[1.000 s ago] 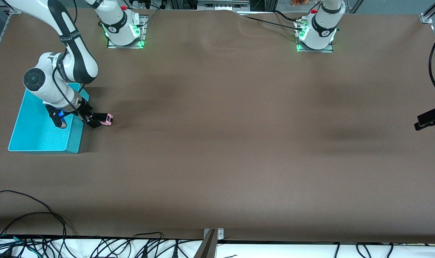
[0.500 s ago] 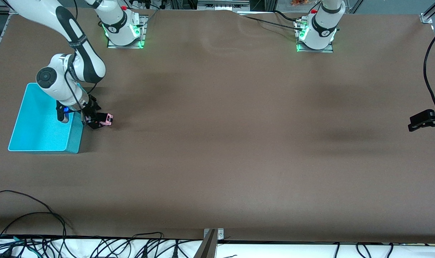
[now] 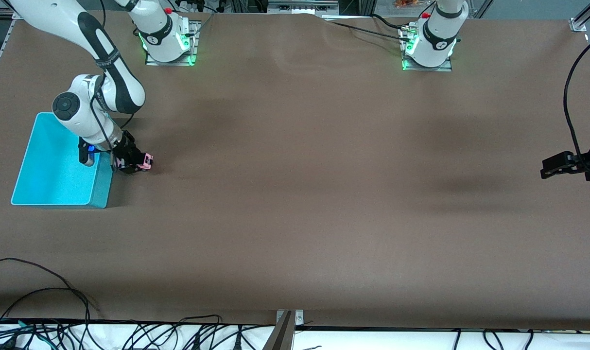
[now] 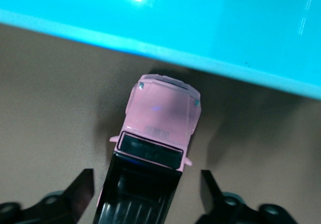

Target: Wind and store pink jeep toy

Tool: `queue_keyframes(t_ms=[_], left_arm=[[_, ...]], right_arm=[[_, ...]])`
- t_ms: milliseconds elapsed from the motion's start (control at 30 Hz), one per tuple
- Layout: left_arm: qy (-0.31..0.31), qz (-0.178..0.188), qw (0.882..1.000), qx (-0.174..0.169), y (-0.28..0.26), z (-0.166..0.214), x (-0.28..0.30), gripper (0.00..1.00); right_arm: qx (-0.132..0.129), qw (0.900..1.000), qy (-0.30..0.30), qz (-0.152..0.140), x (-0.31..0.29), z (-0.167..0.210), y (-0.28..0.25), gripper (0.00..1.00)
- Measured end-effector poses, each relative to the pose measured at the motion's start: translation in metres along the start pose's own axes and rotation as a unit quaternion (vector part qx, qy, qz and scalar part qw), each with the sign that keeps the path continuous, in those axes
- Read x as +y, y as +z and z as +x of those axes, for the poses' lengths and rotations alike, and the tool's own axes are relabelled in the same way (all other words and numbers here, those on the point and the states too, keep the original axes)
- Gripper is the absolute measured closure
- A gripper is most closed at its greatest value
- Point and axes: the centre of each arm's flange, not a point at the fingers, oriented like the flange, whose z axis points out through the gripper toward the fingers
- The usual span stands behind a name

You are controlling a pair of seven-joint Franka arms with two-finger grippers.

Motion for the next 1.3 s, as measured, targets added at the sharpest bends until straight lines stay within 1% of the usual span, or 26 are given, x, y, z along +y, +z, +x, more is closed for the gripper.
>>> queue_keyframes(t_ms=[133, 367, 700, 1100, 1300], left_arm=[[0.001, 0.0, 1.0, 0.002, -0.001, 0.001, 0.001, 0.0], [0.006, 0.001, 1.0, 0.003, -0.001, 0.002, 0.007, 0.0], [0.007, 0.001, 1.0, 0.002, 0.0, 0.002, 0.008, 0.0], [0.004, 0.001, 1.0, 0.003, -0.001, 0.002, 0.008, 0.0], [-0.003, 0.002, 1.0, 0.006, -0.006, 0.0, 0.011, 0.0]], right_arm=[[0.001, 1.0, 0.0, 0.002, -0.001, 0.001, -0.001, 0.48], [0.005, 1.0, 0.0, 0.014, -0.007, 0.002, -0.011, 0.48], [0.014, 0.999, 0.0, 0.044, -0.016, 0.005, -0.043, 0.48], [0.012, 0.999, -0.007, 0.038, -0.021, -0.001, -0.085, 0.48], [0.014, 0.999, -0.01, 0.047, -0.024, -0.003, -0.101, 0.48]])
